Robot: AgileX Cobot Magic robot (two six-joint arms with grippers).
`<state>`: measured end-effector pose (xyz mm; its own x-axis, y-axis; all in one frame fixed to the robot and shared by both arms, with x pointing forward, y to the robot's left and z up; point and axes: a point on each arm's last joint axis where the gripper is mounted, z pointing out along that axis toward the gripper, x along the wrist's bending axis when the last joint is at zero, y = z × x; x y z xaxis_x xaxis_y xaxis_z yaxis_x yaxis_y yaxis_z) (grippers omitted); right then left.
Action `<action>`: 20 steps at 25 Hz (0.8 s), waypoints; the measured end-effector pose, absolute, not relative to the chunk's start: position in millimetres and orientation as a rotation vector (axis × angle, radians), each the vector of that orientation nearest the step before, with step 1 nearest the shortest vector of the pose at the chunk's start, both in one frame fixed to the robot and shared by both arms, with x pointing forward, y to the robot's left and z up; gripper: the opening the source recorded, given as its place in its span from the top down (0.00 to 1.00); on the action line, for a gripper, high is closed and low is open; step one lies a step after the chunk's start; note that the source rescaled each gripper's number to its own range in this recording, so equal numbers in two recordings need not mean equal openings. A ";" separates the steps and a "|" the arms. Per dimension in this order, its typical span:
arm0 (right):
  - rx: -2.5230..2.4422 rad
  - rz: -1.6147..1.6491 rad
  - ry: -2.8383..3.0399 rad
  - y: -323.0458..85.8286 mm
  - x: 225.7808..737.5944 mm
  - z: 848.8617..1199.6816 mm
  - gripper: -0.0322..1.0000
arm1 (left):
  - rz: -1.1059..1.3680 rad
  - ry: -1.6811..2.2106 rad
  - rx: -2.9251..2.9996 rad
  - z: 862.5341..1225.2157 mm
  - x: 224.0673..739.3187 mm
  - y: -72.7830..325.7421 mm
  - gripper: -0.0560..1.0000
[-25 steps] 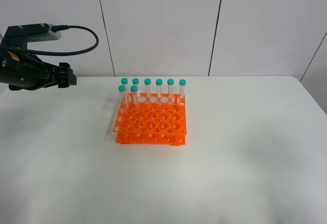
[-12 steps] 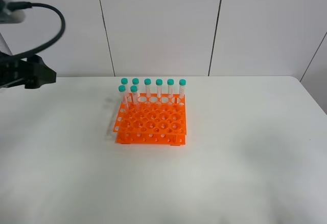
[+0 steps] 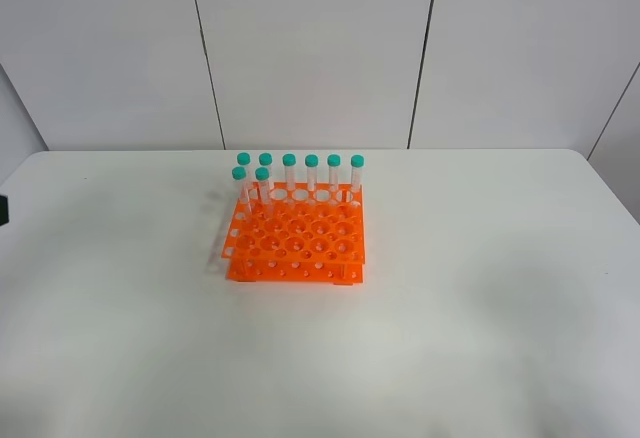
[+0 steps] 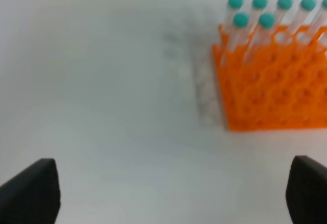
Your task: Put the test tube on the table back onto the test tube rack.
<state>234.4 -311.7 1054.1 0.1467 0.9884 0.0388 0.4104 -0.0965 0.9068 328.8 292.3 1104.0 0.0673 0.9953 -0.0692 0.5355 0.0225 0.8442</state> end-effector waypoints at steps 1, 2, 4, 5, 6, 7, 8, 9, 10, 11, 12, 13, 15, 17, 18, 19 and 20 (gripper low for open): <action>1.633 0.922 1.374 -311.7 234.4 1054.1 0.00 | 0.800 1.571 1.589 1102.0 320.3 293.8 0.00; 1.633 0.922 1.374 -311.7 234.4 1054.1 0.00 | 0.810 1.576 1.577 1099.3 311.6 294.8 0.00; 1.633 0.922 1.374 -311.7 234.4 1054.1 0.00 | 0.818 1.587 1.556 1096.1 295.4 295.6 0.00; 1.633 0.922 1.374 -311.7 234.4 1054.1 0.00 | 0.815 1.588 1.543 1095.3 287.7 295.2 0.00; 1.633 0.922 1.374 -311.7 234.4 1054.1 0.00 | 0.807 1.590 1.548 1093.5 280.5 294.7 0.00; 1.633 0.922 1.374 -311.7 234.4 1054.1 0.00 | 0.793 1.596 1.548 1091.6 274.6 294.1 0.00; 1.633 0.922 1.374 -311.7 234.4 1054.1 0.00 | 0.779 1.604 1.554 1089.3 270.3 293.6 0.00; 1.633 0.922 1.374 -311.7 234.4 1054.1 0.00 | 0.771 1.605 1.558 1087.3 266.5 293.2 0.00; 1.633 0.922 1.374 -311.7 234.4 1054.1 0.00 | 0.762 1.612 1.566 1084.8 263.2 292.9 0.00; 1.633 0.922 1.374 -311.7 234.4 1054.1 0.00 | 0.747 1.623 1.574 1082.2 260.6 292.6 0.00; 1.633 0.922 1.374 -311.7 234.4 1054.1 0.00 | 0.737 1.630 1.575 1080.0 258.4 292.4 0.00; 1.633 0.922 1.374 -311.7 234.4 1054.1 0.00 | 0.727 1.641 1.577 1077.2 256.3 292.3 0.00; 1.633 0.922 1.374 -311.7 234.4 1054.1 0.00 | 0.704 1.661 1.587 1071.3 252.5 292.0 0.00; 1.633 0.922 1.374 -311.7 234.4 1054.1 0.00 | 0.694 1.669 1.594 1066.9 248.4 291.8 0.00; 1.633 0.922 1.374 -311.7 234.4 1054.1 0.00 | 0.694 1.668 1.595 1066.1 246.7 291.7 0.00; 1.633 0.922 1.374 -311.7 234.4 1054.1 0.00 | 0.698 1.659 1.588 1066.1 244.5 291.4 0.00; 1.633 0.922 1.374 -311.7 234.4 1054.1 0.00 | 0.704 1.651 1.582 1066.0 242.2 291.3 0.00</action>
<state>234.4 -311.7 1054.1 0.1467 0.9884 0.0388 0.4104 -0.0965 0.9068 242.2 291.3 1066.0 0.0253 0.9908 -0.1329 0.5897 0.0925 0.8023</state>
